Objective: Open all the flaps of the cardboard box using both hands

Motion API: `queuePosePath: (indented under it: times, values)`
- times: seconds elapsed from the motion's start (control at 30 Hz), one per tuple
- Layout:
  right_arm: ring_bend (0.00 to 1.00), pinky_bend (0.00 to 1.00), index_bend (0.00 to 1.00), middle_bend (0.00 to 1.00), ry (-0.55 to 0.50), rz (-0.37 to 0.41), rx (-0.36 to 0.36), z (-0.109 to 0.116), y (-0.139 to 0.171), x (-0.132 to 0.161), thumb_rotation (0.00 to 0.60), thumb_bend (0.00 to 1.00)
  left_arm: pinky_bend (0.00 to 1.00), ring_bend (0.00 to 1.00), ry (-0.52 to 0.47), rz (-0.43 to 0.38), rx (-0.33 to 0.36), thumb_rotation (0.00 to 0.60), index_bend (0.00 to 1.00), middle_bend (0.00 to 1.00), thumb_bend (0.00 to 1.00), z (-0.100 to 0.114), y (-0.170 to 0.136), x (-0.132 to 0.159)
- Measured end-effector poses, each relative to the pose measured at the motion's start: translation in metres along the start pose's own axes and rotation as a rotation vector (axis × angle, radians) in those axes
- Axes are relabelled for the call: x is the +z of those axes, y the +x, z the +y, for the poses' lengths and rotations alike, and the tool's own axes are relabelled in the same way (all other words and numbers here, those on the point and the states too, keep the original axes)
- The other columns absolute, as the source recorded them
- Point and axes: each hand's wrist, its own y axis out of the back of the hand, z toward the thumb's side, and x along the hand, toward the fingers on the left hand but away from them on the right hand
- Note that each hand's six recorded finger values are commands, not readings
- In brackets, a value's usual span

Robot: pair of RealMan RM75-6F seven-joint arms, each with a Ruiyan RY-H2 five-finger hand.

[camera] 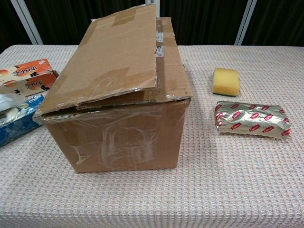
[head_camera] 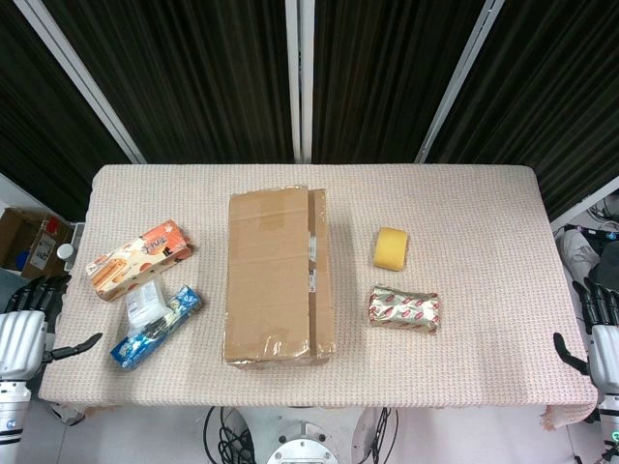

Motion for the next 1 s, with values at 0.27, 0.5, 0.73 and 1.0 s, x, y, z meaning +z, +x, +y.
queuePosePath:
  times: [0.27,0.5,0.73,1.0]
  values:
    - [0.00,0.00,0.00,0.00,0.003,-0.002,0.004,-0.001,0.001,-0.002,0.600,0.28,0.18,0.10,-0.001,-0.002,0.014,0.354,0.14,0.15,0.00,0.003,0.001,0.001]
    - [0.00,0.00,0.00,0.00,-0.005,0.000,-0.001,0.001,0.001,-0.003,0.600,0.28,0.18,0.10,-0.016,-0.070,0.070,0.448,0.14,0.16,0.02,0.022,0.011,0.017]
    - [0.00,0.00,0.00,0.00,-0.014,0.005,-0.009,0.002,-0.001,-0.002,0.600,0.28,0.18,0.10,-0.107,-0.270,0.145,0.559,0.15,0.17,0.02,0.065,0.051,0.076]
    - [0.00,0.00,0.00,0.00,-0.041,-0.003,-0.013,0.001,0.001,-0.007,0.600,0.28,0.18,0.10,-0.164,-0.553,0.137,0.600,0.17,0.20,0.01,0.098,0.096,0.191]
